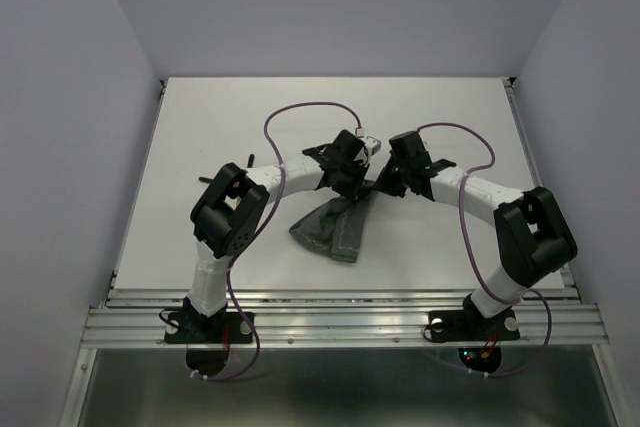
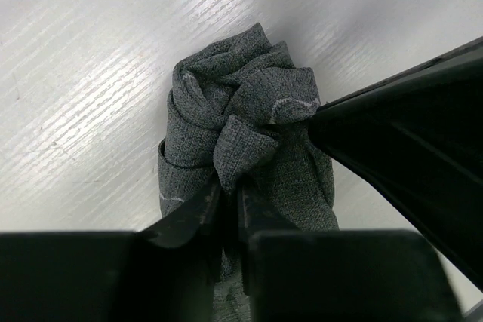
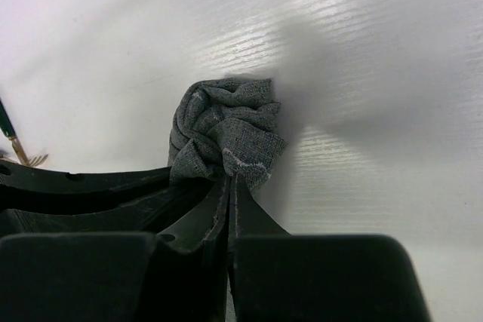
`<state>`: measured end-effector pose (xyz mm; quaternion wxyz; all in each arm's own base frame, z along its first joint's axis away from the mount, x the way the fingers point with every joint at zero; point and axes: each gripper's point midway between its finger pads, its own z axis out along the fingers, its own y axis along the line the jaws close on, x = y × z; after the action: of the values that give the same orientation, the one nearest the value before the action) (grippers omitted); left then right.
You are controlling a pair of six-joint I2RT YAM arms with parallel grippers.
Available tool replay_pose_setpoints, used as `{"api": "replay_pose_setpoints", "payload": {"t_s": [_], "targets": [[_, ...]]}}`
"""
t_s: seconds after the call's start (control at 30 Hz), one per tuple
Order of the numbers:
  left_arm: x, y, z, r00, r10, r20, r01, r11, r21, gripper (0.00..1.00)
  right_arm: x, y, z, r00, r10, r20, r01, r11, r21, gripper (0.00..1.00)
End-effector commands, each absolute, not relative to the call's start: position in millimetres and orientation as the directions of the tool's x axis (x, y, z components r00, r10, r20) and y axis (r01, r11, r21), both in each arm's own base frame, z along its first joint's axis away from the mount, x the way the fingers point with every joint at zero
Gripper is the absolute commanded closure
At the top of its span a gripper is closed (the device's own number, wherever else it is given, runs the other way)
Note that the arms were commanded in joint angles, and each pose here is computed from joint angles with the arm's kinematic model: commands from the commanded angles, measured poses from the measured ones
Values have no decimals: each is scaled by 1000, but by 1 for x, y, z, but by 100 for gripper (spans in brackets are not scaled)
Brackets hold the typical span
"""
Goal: Fold the napkin into a case and place the utensils inside
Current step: Fold the 2/3-rectangle-folded napkin at the center of the board.
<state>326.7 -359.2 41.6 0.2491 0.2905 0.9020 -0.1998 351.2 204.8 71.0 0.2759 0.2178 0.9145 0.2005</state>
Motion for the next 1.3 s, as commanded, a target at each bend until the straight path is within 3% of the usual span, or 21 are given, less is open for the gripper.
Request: {"api": "replay_pose_setpoints", "payload": {"t_s": [0.0,0.03,0.13,0.27,0.47,0.7,1.0,1.03,1.07,1.27], "targets": [[328,-361,73,-683,387,-620,620,755,-212,73,363,217,88,-728,529,-436,246,795,554,99],[329,-361,74,-683,381,-623,617,758,-213,58,362,218,88,-729,529,-434,247,795,554,99],[331,-362,78,-682,365,-634,608,765,-214,38,362,218,86,-731,527,-433,247,796,553,99],[331,-365,84,-681,347,-645,608,759,-233,38,361,217,85,-734,525,-431,247,797,551,99],[329,-368,82,-690,330,-644,602,756,-258,50,360,218,83,-737,523,-428,248,798,550,99],[330,-370,85,-696,302,-652,586,764,-271,57,359,219,82,-742,521,-422,245,797,553,99],[325,-374,83,-710,290,-642,585,749,-310,88,361,220,85,-739,522,-425,240,794,559,99],[324,-375,81,-714,292,-637,586,747,-314,96,361,220,84,-741,522,-423,241,795,557,99],[324,-375,78,-717,295,-632,585,748,-314,98,361,220,85,-739,524,-425,240,793,560,99],[320,-377,66,-732,312,-605,587,740,-329,100,360,220,84,-739,523,-424,241,793,559,99]]}}
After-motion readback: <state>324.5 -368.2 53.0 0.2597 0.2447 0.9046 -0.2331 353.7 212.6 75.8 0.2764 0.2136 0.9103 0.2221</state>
